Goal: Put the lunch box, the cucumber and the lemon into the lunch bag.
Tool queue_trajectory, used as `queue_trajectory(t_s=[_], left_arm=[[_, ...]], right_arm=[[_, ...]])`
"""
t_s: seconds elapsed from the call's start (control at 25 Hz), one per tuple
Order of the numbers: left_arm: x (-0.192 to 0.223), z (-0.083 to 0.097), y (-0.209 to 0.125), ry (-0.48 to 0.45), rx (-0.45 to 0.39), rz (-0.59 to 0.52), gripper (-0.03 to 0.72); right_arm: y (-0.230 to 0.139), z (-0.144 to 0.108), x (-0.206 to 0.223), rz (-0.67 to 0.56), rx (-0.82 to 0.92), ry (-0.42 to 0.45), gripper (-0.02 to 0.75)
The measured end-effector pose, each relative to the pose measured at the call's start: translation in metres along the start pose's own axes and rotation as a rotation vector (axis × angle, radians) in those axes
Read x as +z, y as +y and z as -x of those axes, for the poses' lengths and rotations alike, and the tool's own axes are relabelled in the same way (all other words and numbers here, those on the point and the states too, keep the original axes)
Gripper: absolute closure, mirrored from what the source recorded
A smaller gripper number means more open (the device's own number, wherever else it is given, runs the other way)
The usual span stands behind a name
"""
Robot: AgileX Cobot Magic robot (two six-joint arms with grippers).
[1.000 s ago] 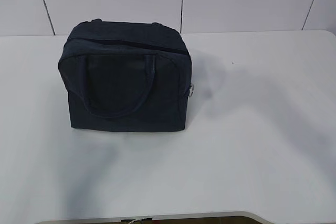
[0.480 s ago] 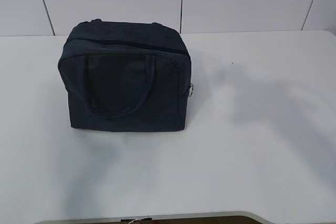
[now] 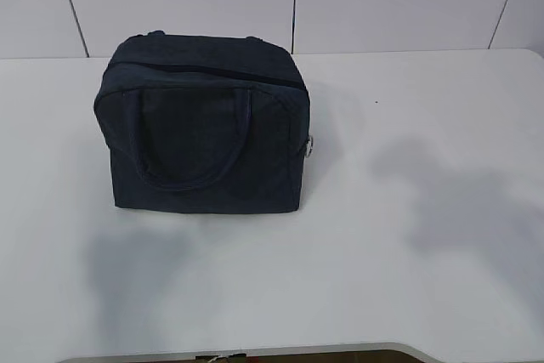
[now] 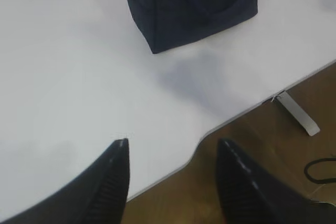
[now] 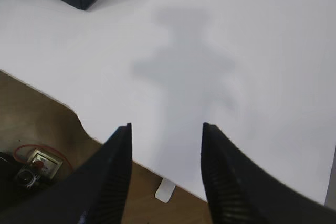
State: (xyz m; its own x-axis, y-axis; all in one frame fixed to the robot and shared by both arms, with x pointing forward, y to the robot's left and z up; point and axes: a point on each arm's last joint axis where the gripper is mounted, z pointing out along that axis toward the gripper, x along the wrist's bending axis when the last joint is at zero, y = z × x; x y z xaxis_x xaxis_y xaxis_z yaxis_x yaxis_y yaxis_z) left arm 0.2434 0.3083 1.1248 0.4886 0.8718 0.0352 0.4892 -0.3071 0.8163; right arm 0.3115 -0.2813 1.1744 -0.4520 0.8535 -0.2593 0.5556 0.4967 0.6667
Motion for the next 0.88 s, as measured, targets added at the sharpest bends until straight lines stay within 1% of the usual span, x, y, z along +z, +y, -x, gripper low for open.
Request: queue_trajectory(t_s=[0.2, 0.36, 0.6, 0.68, 0.88], left_arm=[[0.008, 0.003, -0.016, -0.031, -0.010, 0.065, 0.306], [0.014, 0.005, -0.028, -0.055, -0.019, 0.107, 0.306], [0.022, 0.006, -0.044, -0.063, -0.023, 0.147, 0.306], [0.023, 0.007, -0.049, -0.065, -0.024, 0.159, 0.306], [0.025, 0.007, -0.051, -0.069, -0.026, 0.178, 0.306]], right_arm=[[-0.023, -0.008, 0.001, 0.000, 0.000, 0.000, 0.383], [-0.039, -0.013, -0.005, 0.029, 0.006, -0.010, 0.383], [-0.062, -0.020, -0.011, 0.081, 0.056, -0.023, 0.383], [-0.071, -0.023, -0.009, 0.116, 0.089, -0.031, 0.383], [-0.095, -0.031, -0.002, 0.172, 0.123, -0.041, 0.383]])
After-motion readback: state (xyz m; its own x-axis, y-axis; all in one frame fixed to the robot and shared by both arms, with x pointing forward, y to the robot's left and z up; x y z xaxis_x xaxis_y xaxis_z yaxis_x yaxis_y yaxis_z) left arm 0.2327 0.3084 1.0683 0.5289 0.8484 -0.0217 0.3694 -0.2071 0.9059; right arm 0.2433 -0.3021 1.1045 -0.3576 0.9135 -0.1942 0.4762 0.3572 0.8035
